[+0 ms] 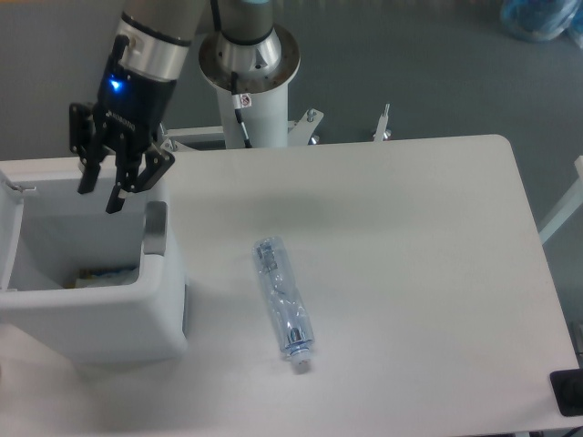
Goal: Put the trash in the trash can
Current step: 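Move the open gripper over the clear plastic water bottle, then lower the gripper onto the bottle cap end and close on it, then lift the bottle and carry it over the trash bin, then lower the bottle into the bin and release it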
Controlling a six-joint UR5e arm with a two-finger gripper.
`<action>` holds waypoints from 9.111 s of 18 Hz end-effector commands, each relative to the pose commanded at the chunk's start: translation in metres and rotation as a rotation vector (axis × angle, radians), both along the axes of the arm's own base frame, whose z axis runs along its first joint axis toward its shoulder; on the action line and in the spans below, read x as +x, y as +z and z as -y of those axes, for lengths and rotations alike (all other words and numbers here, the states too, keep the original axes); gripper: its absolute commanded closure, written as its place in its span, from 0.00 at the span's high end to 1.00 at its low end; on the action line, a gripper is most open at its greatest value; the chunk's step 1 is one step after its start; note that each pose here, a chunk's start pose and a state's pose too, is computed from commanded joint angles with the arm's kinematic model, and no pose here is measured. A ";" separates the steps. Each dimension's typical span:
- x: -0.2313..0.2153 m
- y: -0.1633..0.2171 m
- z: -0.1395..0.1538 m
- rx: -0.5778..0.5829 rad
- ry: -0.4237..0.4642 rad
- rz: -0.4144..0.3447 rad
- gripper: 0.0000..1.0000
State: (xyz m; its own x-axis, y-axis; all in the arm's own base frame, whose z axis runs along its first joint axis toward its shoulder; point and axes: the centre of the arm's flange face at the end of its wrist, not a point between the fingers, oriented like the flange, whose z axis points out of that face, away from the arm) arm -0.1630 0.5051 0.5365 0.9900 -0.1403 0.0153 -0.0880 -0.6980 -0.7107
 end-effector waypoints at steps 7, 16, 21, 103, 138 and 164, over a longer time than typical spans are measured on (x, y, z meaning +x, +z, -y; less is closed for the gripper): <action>-0.118 -0.029 0.020 -0.049 0.318 0.169 1.00; -0.217 -0.130 0.009 -0.247 0.553 0.257 1.00; -0.257 -0.182 -0.021 -0.312 0.585 0.290 1.00; -0.250 -0.236 -0.075 -0.485 0.714 0.133 0.28; -0.031 0.107 -0.104 0.267 0.345 0.156 0.27; 0.042 0.012 -0.103 0.082 0.255 0.221 0.47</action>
State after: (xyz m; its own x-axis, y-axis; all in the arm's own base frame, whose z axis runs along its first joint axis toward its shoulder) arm -0.1213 0.6085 0.5482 0.9674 0.1014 0.2318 0.2440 -0.6174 -0.7478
